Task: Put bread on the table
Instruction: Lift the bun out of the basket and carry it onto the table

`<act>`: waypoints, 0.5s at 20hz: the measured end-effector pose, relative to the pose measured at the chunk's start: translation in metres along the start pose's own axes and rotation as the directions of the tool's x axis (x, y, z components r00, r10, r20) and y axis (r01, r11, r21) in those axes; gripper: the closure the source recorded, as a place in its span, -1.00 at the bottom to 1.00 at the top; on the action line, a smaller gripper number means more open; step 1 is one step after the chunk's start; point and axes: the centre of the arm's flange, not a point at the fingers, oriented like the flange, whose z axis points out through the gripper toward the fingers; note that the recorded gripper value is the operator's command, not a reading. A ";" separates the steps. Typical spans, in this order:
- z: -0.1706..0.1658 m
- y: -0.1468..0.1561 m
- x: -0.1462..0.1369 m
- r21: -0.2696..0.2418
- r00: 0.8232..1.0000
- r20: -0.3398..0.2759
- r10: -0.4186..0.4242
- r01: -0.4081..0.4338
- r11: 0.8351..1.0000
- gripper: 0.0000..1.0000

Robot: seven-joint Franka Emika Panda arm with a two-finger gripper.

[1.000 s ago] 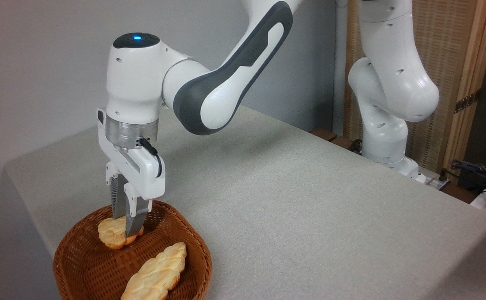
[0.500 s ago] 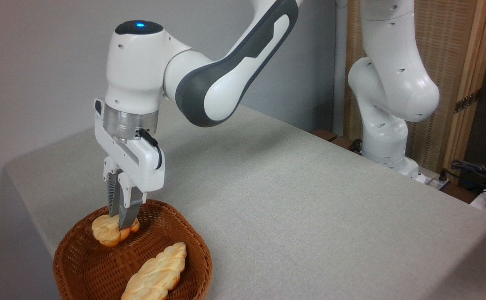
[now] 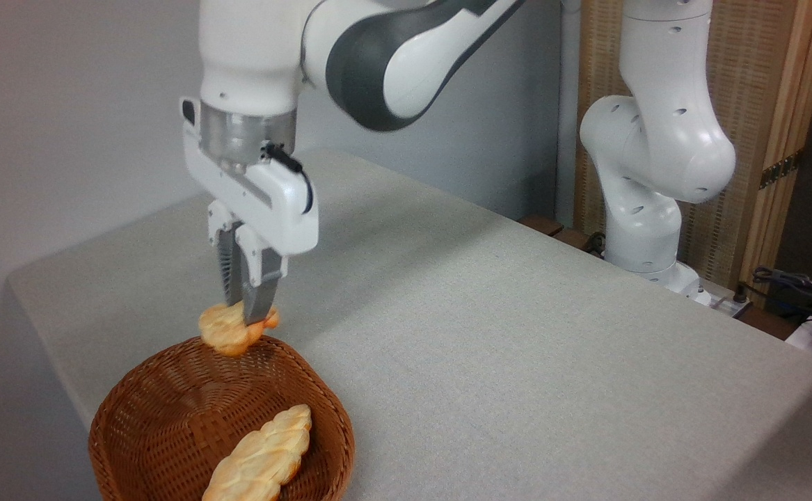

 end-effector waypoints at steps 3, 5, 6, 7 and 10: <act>-0.012 0.013 -0.014 -0.057 0.998 0.058 0.005 -0.002 0.998 0.41; -0.009 0.021 -0.024 -0.086 0.996 0.088 0.009 -0.001 0.996 0.40; -0.005 0.026 -0.030 -0.101 0.994 0.105 0.012 -0.002 0.995 0.40; 0.002 0.031 -0.033 -0.115 0.993 0.120 0.019 -0.005 0.993 0.40; 0.029 0.051 -0.039 -0.154 0.985 0.165 0.054 -0.029 0.988 -0.35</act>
